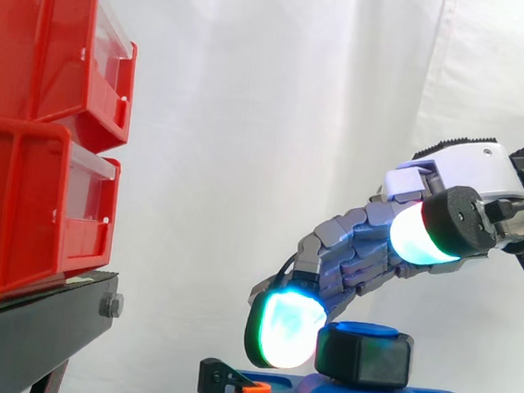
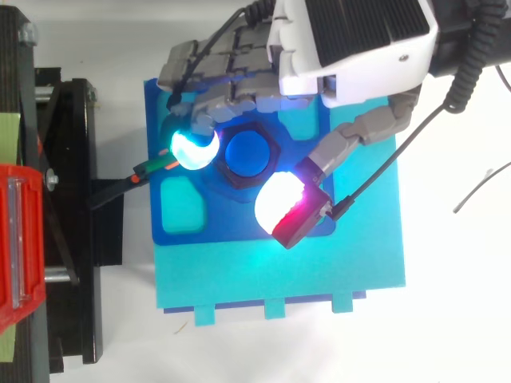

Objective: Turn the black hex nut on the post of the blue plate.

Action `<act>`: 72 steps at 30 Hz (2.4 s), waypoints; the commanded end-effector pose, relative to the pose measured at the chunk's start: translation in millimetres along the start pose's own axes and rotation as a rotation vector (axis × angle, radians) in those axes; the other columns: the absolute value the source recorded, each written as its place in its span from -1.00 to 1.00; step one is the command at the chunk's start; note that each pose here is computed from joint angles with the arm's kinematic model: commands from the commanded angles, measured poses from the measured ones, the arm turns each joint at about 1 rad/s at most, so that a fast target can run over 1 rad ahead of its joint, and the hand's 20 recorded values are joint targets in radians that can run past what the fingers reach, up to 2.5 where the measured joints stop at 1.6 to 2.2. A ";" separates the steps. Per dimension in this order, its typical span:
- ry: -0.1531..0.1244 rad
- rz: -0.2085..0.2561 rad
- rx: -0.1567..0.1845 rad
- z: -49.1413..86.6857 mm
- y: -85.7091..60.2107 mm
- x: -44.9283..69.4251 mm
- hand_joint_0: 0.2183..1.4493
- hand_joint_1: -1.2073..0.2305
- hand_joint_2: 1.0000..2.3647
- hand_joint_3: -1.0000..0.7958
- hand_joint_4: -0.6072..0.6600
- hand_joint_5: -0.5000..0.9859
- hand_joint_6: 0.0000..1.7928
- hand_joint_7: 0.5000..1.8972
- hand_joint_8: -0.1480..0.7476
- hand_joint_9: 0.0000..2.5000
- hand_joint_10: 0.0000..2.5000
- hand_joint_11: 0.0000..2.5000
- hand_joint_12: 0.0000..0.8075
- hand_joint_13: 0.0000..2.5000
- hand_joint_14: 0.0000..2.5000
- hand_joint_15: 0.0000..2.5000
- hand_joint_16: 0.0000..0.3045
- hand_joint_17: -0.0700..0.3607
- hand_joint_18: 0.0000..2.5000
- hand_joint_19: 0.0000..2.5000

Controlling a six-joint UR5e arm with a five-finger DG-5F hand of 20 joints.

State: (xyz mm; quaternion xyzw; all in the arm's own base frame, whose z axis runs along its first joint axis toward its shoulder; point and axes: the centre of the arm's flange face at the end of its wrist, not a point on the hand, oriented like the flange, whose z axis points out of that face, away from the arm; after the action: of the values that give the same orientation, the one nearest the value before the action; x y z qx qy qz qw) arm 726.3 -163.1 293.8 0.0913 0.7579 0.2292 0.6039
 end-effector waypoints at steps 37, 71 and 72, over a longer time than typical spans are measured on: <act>0.018 0.012 -0.028 -26.0 -22.5 -35.6 -0.56 0.30 -1.00 -0.44 0.39 -0.60 -0.44 -0.56 -0.05 -0.76 -1.00 -1.00 -0.06 -0.71 -1.00 -0.93 -0.65 -0.11 -0.71 -0.74; -0.012 0.009 -0.017 11.5 15.5 8.5 -0.55 0.29 -1.00 -0.44 0.40 -0.59 -0.44 -0.57 -0.02 -0.69 -1.00 -1.00 -0.06 -0.67 -1.00 -0.92 -0.65 -0.12 -0.69 -0.73; -0.012 0.009 -0.017 11.5 15.5 8.5 -0.55 0.29 -1.00 -0.44 0.39 -0.59 -0.44 -0.56 -0.02 -0.69 -1.00 -1.00 -0.06 -0.66 -1.00 -0.92 -0.65 -0.12 -0.69 -0.73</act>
State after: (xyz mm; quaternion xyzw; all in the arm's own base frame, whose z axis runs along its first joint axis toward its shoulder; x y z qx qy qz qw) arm 732.8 -143.7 291.6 0.0911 0.7521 0.2376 0.6080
